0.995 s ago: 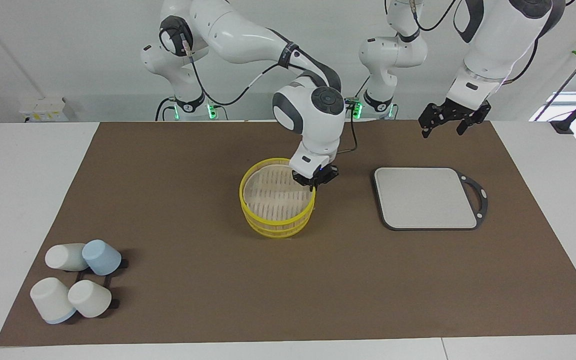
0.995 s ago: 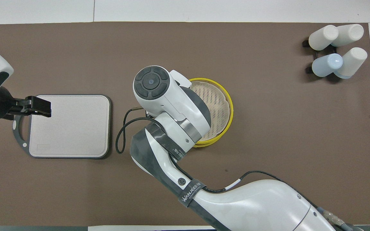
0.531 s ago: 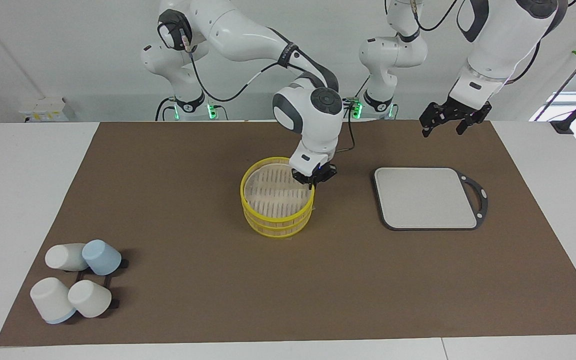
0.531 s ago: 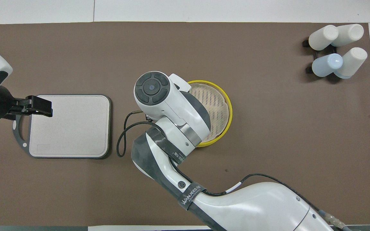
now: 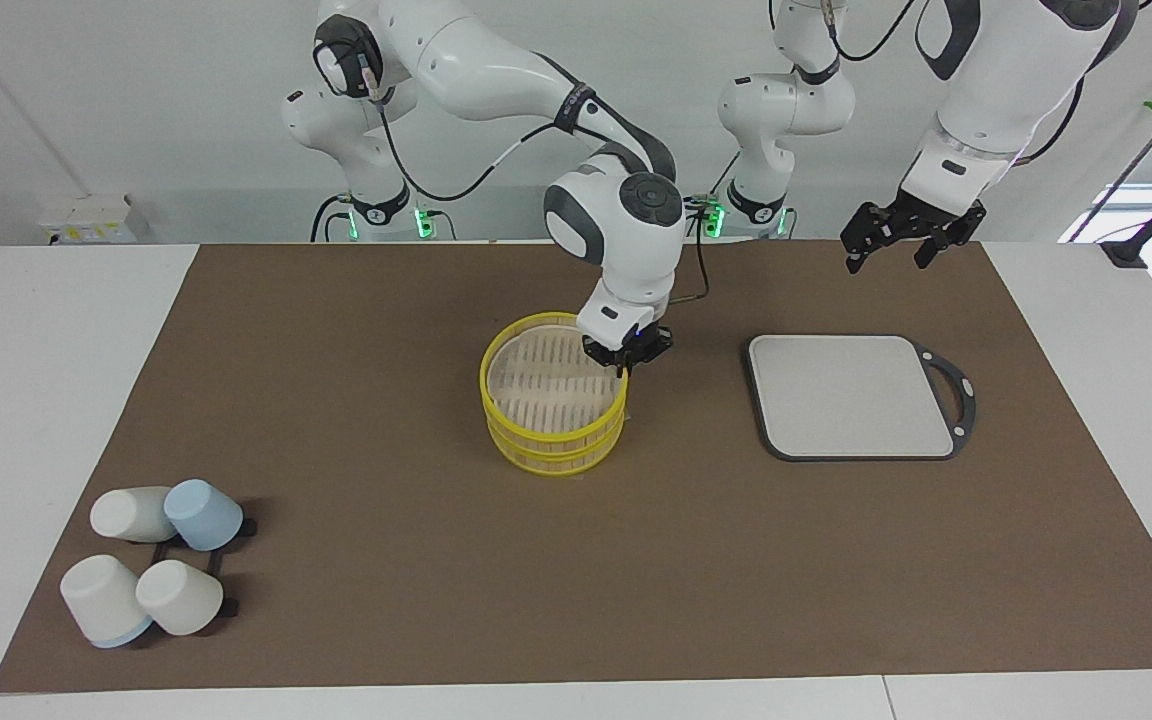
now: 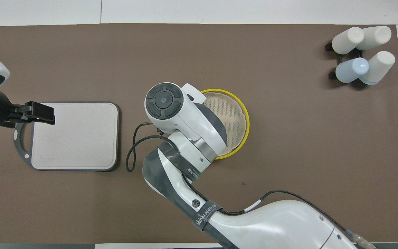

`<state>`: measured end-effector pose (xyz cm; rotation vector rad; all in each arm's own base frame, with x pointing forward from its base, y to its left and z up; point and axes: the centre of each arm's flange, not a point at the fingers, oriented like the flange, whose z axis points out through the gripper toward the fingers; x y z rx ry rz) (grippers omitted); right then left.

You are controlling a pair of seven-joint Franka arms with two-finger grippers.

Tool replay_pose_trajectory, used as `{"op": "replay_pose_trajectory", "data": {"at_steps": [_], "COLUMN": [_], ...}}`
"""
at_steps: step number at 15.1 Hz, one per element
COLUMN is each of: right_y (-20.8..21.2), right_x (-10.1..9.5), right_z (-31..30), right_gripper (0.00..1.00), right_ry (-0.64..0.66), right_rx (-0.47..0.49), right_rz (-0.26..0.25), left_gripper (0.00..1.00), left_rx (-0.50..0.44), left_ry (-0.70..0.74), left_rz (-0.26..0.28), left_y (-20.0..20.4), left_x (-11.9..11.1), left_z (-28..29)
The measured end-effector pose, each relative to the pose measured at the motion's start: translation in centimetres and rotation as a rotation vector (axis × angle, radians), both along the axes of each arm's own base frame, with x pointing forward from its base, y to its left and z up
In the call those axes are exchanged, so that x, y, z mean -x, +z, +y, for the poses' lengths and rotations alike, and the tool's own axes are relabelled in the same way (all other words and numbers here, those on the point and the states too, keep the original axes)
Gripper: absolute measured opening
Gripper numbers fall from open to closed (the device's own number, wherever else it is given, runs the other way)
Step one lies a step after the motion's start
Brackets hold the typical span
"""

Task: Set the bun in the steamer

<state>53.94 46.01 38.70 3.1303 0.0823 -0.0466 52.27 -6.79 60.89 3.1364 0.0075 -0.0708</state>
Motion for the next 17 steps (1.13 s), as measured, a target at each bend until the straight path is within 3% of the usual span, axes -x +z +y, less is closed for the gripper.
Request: {"op": "replay_pose_trajectory", "data": {"at_steps": [4, 5, 10, 12, 13, 14, 17], "right_y": [0.0, 0.0, 1.3, 2.9, 3.9, 5.0, 8.9], "right_x": [1.2, 1.2, 0.0, -1.5, -2.3, -2.9, -4.9], "right_z": [1.0, 1.0, -0.5, -2.9, -4.5, -6.3, -14.1], "right_gripper": [0.59, 0.65, 0.75, 0.87, 0.96, 1.0, 1.0], "right_ry": [-0.024, -0.023, -0.051, -0.089, -0.099, -0.096, -0.098], "right_rx": [-0.004, -0.005, -0.01, -0.016, -0.01, 0.001, 0.041], "right_rz": [-0.006, -0.007, -0.027, -0.04, -0.037, -0.026, 0.024], "left_gripper": [1.0, 1.0, 1.0, 1.0, 1.0, 1.0, 1.0], "left_rx": [0.0, 0.0, 0.0, 0.0, 0.001, 0.001, 0.001], "left_ry": [0.003, 0.003, 0.002, 0.002, 0.002, 0.002, 0.002], "left_rz": [0.003, 0.006, 0.004, -0.001, -0.003, -0.004, -0.005], "left_y": [-0.2, -0.3, -0.2, 0.1, 0.2, 0.2, 0.3], "left_x": [-0.2, -0.2, -0.2, -0.2, -0.2, -0.2, -0.2], "left_z": [0.2, 0.2, 0.1, 0.1, 0.1, 0.1, 0.1]}}
